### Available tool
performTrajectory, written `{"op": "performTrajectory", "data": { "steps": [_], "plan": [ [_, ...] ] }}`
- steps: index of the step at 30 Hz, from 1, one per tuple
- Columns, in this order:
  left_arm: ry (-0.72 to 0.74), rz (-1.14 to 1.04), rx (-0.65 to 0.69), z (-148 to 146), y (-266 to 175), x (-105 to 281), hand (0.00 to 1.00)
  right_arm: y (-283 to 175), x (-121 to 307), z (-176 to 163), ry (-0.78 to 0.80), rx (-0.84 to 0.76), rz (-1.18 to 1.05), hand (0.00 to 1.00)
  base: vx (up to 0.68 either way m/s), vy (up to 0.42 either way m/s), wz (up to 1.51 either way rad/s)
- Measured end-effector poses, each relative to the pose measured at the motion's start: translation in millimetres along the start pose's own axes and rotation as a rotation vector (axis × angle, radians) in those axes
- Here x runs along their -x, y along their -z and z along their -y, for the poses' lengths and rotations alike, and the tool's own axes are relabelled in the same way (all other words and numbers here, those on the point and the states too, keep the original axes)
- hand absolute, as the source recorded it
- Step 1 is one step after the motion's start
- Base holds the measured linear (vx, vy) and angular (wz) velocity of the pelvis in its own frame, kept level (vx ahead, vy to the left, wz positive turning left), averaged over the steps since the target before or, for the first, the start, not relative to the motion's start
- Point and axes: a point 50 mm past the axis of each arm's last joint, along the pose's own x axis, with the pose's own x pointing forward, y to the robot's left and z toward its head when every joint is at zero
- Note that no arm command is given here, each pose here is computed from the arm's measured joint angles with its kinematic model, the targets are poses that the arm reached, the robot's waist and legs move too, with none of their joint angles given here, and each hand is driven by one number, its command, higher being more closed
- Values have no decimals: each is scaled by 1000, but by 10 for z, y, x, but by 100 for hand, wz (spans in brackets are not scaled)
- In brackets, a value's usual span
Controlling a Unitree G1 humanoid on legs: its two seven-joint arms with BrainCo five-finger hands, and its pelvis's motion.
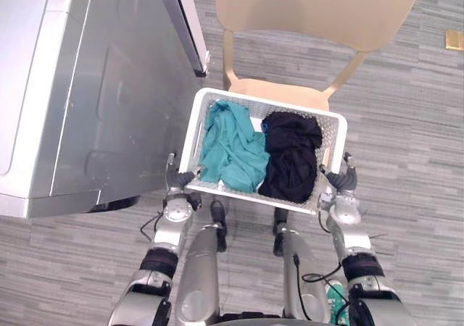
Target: Pick up the laundry basket with both hands and put the clothes into the washing machine.
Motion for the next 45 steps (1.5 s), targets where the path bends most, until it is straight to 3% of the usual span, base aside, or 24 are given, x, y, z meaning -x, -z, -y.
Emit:
{"op": "performTrajectory", "data": {
  "steps": [12, 20, 27, 35, 45],
  "plan": [
    [-33, 6, 157, -327, 142, 452, 0, -48, 365, 448, 29, 52, 110, 0, 15, 3, -1],
    [3, -387, 70, -411, 1010, 896, 0, 567, 694, 735, 47, 89, -156, 0, 109, -5, 8],
    [-83, -774, -78, -759, 1715, 1385, 0, 1500, 1125, 821, 25, 139, -621, 0, 32, 7, 4],
    [-114, -892, -131, -905, 1881, 1573, 0, 1894, 1532, 905, 49, 134, -896, 0, 2, 1, 3],
    [-128, -895, -110, -864, 1885, 1537, 0, 1989, 1681, 761, 74, 27, -986, 0, -8, 17, 63]
  ]
}}
